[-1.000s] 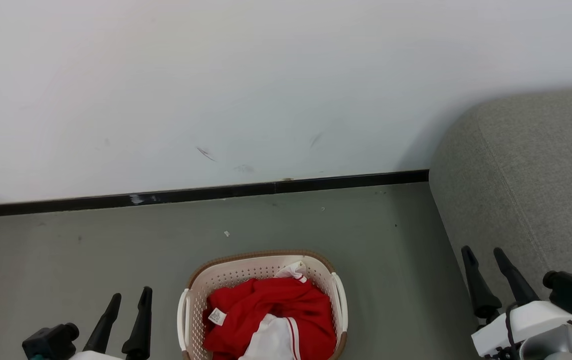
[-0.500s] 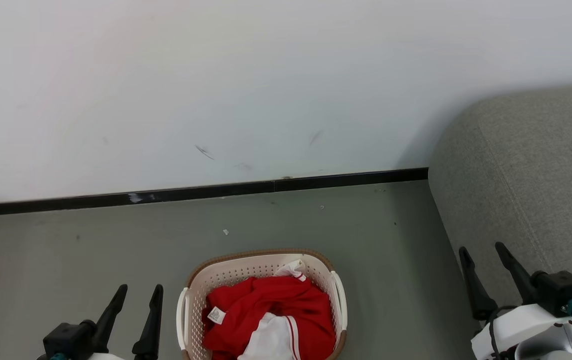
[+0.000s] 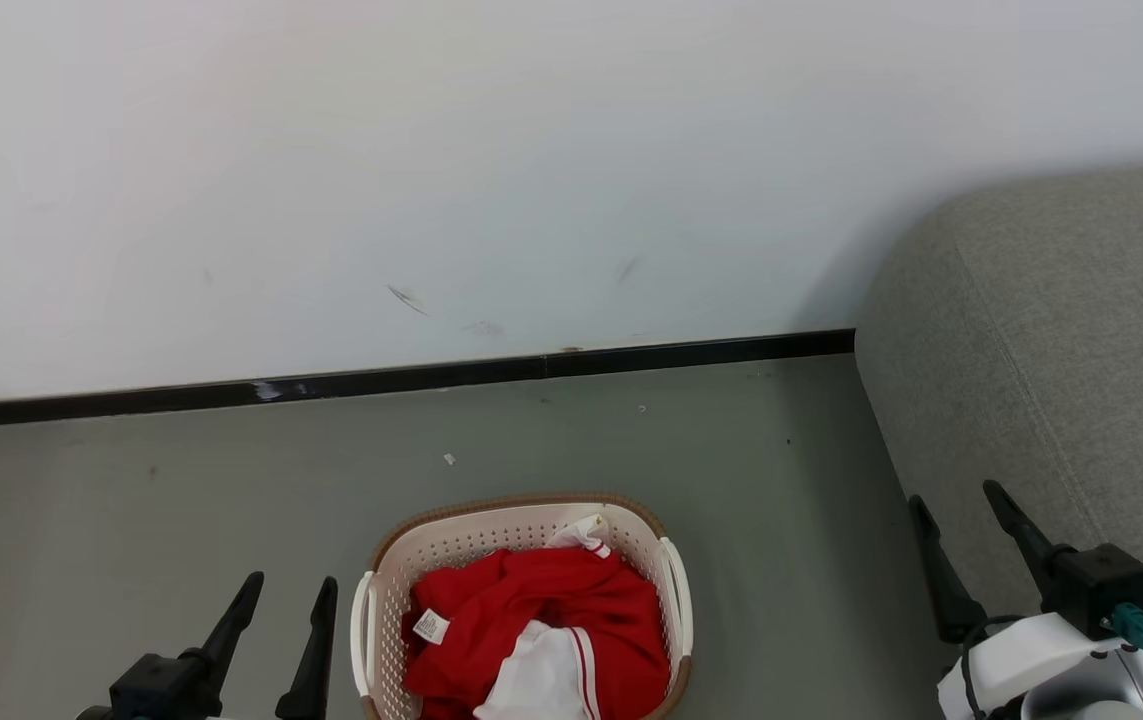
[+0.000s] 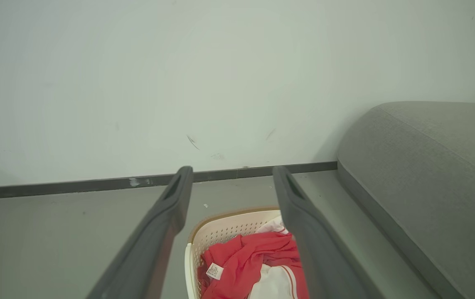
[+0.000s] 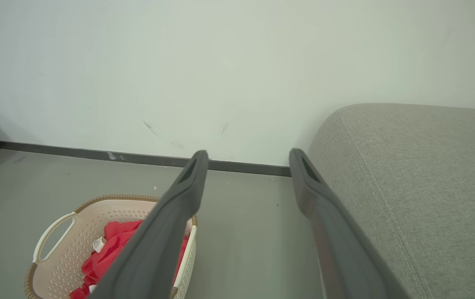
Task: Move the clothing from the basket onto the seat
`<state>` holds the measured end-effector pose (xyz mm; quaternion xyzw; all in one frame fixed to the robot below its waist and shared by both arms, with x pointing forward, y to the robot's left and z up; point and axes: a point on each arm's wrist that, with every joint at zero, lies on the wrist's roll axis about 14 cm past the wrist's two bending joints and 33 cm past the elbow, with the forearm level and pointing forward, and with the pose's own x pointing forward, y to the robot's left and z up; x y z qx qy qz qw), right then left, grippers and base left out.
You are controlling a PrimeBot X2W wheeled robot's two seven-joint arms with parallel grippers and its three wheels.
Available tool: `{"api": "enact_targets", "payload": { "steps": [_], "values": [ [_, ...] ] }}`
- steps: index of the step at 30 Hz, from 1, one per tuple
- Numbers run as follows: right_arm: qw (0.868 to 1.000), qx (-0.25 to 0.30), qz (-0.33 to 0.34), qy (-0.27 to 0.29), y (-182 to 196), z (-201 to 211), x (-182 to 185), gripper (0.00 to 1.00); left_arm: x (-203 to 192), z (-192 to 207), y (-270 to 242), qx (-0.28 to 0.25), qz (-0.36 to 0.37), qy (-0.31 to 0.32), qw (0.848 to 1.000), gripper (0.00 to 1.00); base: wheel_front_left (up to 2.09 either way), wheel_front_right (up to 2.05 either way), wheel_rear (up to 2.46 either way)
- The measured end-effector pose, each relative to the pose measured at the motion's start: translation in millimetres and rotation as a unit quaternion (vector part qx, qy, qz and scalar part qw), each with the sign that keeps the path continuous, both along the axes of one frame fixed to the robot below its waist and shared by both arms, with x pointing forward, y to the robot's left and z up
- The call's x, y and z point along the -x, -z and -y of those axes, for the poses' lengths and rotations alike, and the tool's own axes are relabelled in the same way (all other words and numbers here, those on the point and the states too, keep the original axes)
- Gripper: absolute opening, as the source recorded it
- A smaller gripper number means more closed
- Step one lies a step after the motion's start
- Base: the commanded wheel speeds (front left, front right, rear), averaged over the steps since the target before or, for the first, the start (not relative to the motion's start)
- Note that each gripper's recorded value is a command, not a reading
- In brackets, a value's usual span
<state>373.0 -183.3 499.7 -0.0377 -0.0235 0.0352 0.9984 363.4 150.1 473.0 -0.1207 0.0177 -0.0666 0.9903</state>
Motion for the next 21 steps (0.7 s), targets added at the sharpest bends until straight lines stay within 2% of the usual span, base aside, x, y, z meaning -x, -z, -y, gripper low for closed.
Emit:
{"api": "enact_targets", "payload": {
  "steps": [21],
  "values": [
    [1.0, -0.003, -0.013, 0.005, 9, 1, -3, 1.0, -3, 12, 16, -0.004, -0.023, 0.016, 1.0, 1.0, 0.0, 0.0, 0.0]
  ]
}}
